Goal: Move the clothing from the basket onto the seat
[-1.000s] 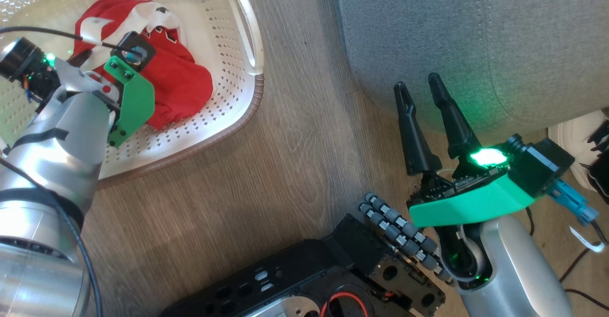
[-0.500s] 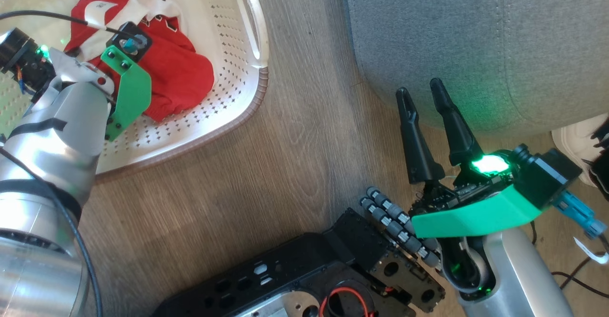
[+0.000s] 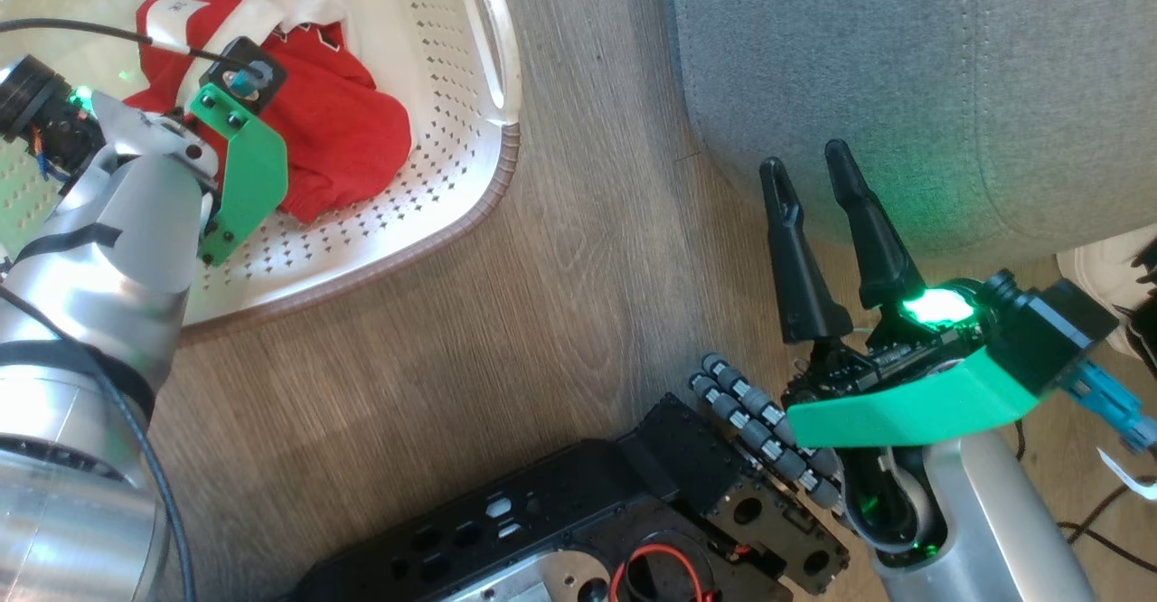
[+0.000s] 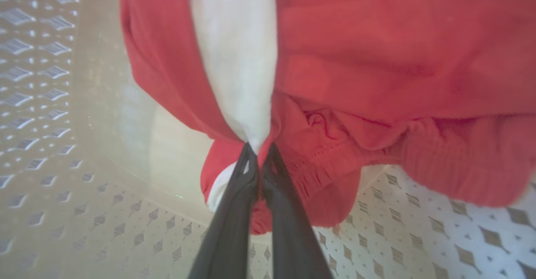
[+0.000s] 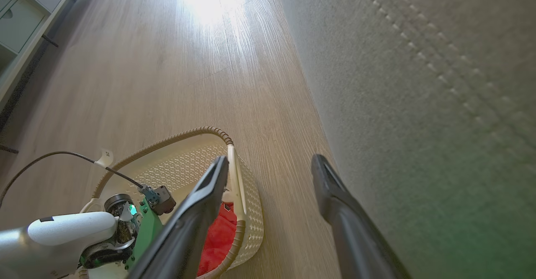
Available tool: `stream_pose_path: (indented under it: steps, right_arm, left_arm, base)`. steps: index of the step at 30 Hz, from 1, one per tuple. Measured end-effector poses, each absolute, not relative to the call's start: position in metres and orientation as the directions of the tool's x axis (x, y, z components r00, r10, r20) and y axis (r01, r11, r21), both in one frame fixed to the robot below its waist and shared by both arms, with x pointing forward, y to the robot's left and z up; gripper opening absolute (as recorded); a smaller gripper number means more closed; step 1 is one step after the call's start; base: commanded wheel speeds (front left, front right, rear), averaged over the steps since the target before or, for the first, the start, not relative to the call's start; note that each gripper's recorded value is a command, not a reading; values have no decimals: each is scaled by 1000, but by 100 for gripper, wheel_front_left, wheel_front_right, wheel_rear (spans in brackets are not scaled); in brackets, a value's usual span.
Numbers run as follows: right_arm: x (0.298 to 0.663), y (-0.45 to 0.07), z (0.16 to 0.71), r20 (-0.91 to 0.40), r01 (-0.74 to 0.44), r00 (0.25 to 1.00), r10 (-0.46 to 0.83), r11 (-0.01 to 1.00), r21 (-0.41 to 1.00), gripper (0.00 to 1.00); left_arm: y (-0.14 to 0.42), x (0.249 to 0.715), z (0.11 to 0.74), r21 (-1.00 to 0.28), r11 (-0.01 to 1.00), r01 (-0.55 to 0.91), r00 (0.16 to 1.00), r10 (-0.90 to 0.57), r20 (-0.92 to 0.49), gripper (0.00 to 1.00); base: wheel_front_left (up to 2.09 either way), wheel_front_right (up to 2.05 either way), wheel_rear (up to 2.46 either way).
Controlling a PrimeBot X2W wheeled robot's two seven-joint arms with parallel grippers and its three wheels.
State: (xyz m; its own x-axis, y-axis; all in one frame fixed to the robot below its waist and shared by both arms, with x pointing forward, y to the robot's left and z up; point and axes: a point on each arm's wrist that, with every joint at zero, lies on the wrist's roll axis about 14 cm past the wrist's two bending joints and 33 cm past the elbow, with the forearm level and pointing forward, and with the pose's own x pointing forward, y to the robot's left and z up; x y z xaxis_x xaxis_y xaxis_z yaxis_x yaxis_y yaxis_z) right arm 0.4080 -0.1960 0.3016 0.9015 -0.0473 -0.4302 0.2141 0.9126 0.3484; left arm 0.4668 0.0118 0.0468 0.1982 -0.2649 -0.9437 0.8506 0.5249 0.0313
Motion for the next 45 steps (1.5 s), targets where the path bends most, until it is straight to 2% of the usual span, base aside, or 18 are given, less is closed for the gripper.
stream_pose_path:
  steps: [6, 13, 19, 26, 31, 35, 45]
  right_arm:
    - [416, -197, 310, -400, 204, 915, -47, 910, 360, 100]
    - [436, -202, 335, -317, 167, 947, -45, 914, 370, 100]
    - [439, -209, 353, -273, 157, 960, -58, 921, 356, 100]
    - [444, -203, 389, -183, 107, 982, -41, 925, 365, 100]
    - [428, -193, 417, -131, 71, 991, -21, 917, 393, 100]
    - [415, -190, 439, -88, 39, 996, -4, 917, 397, 100]
    - [376, -183, 482, 12, -24, 1000, 21, 904, 427, 100]
  left_arm:
    - [6, 476, 55, 46, 541, 840, 240, -295, -925, 0]
    - [-4, 502, 82, 75, 602, 795, 346, -349, -871, 0]
    - [-26, 509, 128, 68, 647, 760, 443, -439, -782, 0]
    - [-17, 498, 189, 66, 714, 697, 544, -465, -698, 0]
    - [-10, 505, 260, 82, 781, 619, 669, -470, -575, 0]
    - [-15, 515, 330, 76, 828, 555, 777, -484, -402, 0]
    - [5, 489, 477, 86, 900, 427, 904, -426, -32, 0]
  base:
    - [0, 0, 0]
    - [0, 0, 0]
    - [0, 0, 0]
    - [0, 0, 0]
    - [0, 0, 0]
    - [0, 0, 0]
    - [0, 0, 0]
